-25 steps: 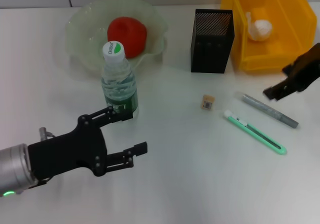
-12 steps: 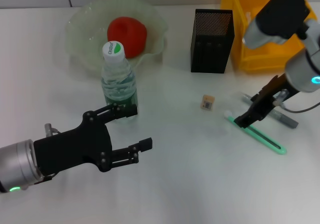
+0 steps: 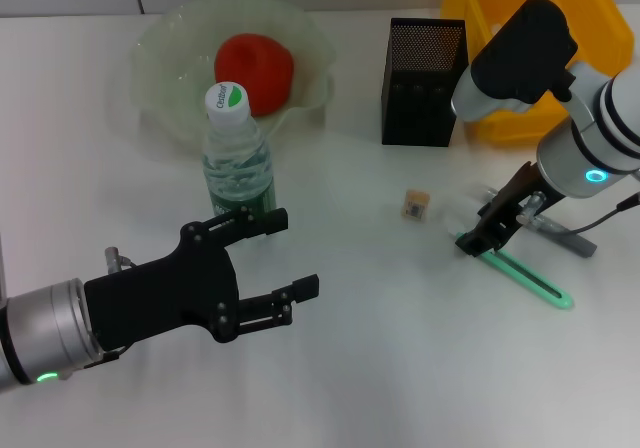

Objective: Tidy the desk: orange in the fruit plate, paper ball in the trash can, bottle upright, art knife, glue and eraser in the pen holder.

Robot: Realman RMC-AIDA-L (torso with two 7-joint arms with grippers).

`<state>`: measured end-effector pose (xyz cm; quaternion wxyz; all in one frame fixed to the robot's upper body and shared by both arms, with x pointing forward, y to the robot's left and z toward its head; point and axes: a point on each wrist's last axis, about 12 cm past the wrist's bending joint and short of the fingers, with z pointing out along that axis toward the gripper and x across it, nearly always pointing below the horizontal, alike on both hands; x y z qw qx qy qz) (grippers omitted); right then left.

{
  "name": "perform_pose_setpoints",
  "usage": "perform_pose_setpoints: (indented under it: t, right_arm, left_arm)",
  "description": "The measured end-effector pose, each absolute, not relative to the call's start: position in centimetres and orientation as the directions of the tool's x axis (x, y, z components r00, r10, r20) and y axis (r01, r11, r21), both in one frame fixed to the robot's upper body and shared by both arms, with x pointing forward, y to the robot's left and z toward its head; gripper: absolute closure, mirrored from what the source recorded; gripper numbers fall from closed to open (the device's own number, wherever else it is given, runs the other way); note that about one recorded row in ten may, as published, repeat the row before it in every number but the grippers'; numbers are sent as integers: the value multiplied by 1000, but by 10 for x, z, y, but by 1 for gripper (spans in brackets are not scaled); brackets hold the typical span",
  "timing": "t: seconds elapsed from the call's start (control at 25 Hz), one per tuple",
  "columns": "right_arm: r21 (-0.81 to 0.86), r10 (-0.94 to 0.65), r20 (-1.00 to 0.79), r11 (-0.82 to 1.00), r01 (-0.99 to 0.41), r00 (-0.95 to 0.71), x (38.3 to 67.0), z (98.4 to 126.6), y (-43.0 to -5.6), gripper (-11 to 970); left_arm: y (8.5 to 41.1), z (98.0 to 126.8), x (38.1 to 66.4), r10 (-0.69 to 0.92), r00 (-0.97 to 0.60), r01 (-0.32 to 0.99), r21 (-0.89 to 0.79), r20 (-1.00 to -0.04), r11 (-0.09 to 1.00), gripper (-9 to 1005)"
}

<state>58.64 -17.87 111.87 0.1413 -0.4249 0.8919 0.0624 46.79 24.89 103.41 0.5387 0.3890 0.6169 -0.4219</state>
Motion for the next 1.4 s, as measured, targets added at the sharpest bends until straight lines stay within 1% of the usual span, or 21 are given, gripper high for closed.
perform_pose_setpoints:
  t: [0.12,0.52,0.76,0.84,0.92,0.96,1.0,1.08,1.2,1.28,1.32,1.4]
  right_arm:
    - [-10,-743,-304,628,-778,-596,586,1117,-178,424]
    - [-7,-744,-307,626,-780,-594,586,1115,-176,660]
    - [7,-737,-324,625,-781,-593,585,1119,-174,776]
    - [8,-735,-331,624,-781,-591,585,1122,-174,773]
    - [2,-729,-358,625,-781,-584,584,1133,-176,773]
    - [-13,-707,-406,638,-770,-580,584,1149,-182,773]
    - [-13,-707,-406,638,-770,-580,584,1149,-182,773]
    - [-35,-658,-493,668,-743,-569,586,1173,-193,772]
    - [-53,-520,-697,725,-687,-494,587,1210,-213,772]
    - [-35,-402,-818,747,-663,-410,589,1227,-223,772]
    - [-18,-331,-873,755,-655,-358,591,1232,-229,768]
    - [21,-219,-933,759,-651,-285,596,1232,-234,760]
  left_arm:
    - [249,1034,468,24,-117,934,-101,-993,343,197]
    - [245,1034,471,30,-110,934,-93,-993,346,197]
    - [244,1033,472,33,-106,932,-88,-994,350,198]
    - [244,1033,472,36,-107,931,-87,-994,353,198]
    - [244,1033,472,37,-107,931,-87,-994,354,198]
    - [244,1033,472,36,-107,931,-87,-994,355,198]
    - [244,1033,472,36,-107,931,-87,-994,355,198]
    - [244,1033,472,36,-107,931,-87,-994,355,197]
    - [244,1033,472,36,-106,931,-87,-994,355,197]
    - [244,1033,472,36,-106,931,-87,-994,355,198]
    - [244,1033,472,36,-106,931,-87,-994,355,198]
    - [244,1033,472,35,-106,930,-87,-994,357,198]
